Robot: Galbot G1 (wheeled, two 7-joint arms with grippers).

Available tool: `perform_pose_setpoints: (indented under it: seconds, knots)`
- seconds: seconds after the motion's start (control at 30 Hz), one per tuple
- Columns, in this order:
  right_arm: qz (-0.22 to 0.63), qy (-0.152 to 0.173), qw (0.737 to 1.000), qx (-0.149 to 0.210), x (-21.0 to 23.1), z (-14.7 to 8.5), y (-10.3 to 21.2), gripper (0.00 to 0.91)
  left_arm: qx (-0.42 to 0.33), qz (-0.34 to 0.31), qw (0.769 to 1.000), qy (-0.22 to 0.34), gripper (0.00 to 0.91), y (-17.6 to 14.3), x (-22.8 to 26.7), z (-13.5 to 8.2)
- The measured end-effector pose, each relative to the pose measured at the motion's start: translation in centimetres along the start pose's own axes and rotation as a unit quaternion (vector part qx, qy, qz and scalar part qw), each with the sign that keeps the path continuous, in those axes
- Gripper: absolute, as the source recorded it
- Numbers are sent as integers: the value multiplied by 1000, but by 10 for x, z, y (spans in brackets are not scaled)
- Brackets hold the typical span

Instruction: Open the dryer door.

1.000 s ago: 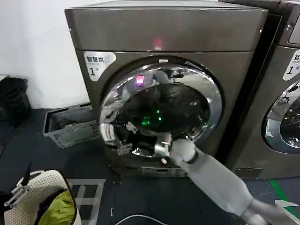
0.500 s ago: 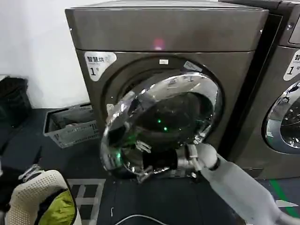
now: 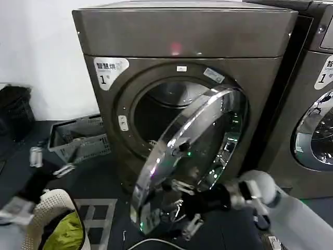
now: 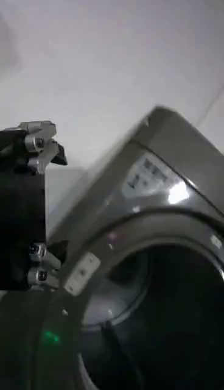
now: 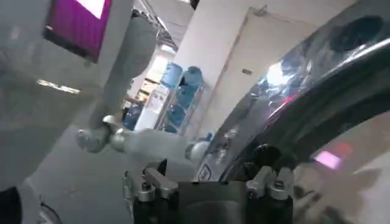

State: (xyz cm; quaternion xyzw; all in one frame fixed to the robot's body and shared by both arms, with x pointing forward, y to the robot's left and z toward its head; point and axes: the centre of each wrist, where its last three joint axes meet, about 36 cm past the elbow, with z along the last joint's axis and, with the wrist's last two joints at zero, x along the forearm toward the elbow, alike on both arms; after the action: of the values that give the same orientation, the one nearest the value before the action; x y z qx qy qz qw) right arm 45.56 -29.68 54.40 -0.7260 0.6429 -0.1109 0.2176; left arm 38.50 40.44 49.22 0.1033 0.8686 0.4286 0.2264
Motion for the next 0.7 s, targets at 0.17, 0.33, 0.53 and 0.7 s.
perform_pose_setpoints:
  seconds: [0.17, 0.33, 0.53, 0.7]
  knots:
    - [61, 23, 998, 16, 45, -14, 27, 907, 14, 42, 998, -42, 907, -25, -37, -6]
    - [172, 55, 983, 44, 96, -33, 68, 907, 26, 82, 992, -87, 907, -53, -68, -12]
    - [354, 149, 920, 82, 154, -66, 143, 907, 56, 119, 980, -146, 907, -90, -105, -30]
    - [574, 295, 755, 120, 193, -113, 208, 907, 72, 143, 969, -186, 907, -112, -124, -44]
